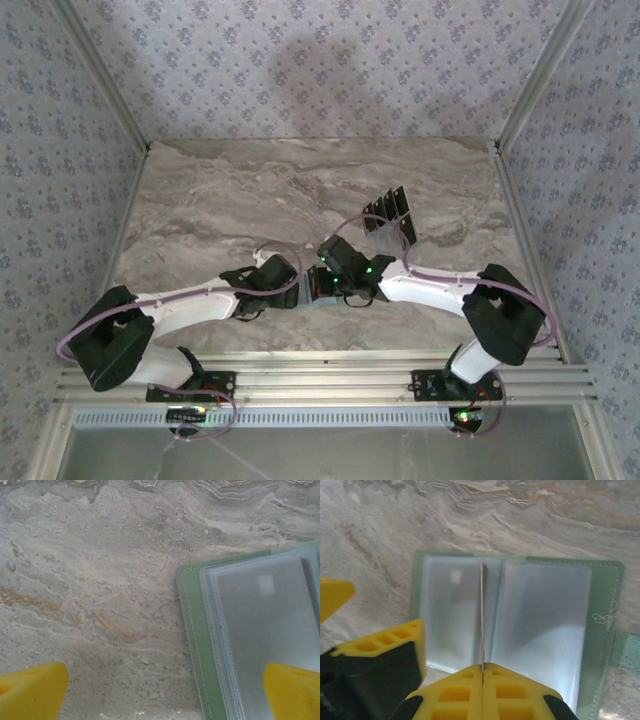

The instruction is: Put the credit cards into the card holder

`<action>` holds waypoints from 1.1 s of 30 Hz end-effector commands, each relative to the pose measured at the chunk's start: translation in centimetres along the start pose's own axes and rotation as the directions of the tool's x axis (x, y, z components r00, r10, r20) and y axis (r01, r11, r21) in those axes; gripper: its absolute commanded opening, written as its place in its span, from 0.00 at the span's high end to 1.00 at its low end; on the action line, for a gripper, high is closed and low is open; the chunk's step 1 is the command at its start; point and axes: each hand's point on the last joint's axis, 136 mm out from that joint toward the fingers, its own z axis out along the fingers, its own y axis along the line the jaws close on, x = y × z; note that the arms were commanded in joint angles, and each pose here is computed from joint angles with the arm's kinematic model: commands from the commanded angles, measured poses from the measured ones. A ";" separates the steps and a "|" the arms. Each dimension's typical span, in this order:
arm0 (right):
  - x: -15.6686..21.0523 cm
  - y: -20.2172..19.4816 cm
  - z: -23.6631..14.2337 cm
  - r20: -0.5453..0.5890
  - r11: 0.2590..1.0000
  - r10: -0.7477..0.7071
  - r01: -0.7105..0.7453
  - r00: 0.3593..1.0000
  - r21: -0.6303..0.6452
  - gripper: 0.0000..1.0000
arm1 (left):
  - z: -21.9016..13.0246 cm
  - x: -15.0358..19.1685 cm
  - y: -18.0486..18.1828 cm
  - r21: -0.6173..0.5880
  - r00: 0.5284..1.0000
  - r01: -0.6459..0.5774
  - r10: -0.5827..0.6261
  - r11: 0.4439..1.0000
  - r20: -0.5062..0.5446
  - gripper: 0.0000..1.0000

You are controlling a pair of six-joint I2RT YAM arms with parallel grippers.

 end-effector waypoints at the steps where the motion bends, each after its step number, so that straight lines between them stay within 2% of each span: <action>1: 0.2 -1.1 0.6 0.025 0.999 0.039 -0.040 0.999 0.022 1.00 | 0.0 -0.9 -0.5 0.010 1.000 -0.002 0.002 1.000 0.017 0.00; 10: 1.7 -2.9 1.4 0.010 0.996 0.071 -0.072 0.997 0.043 1.00 | 1.1 0.5 0.3 -0.021 1.000 -0.002 0.002 1.000 -0.015 0.00; 25: 2.1 -4.2 1.4 0.019 0.993 0.098 -0.099 0.995 0.059 1.00 | 0.9 2.7 2.9 -0.082 0.999 0.035 -0.038 0.996 -0.029 0.00; 33: 0.1 -2.0 0.4 0.058 0.995 0.066 -0.062 0.996 -0.075 1.00 | 1.1 2.8 3.0 -0.085 0.999 0.037 -0.040 0.996 -0.029 0.00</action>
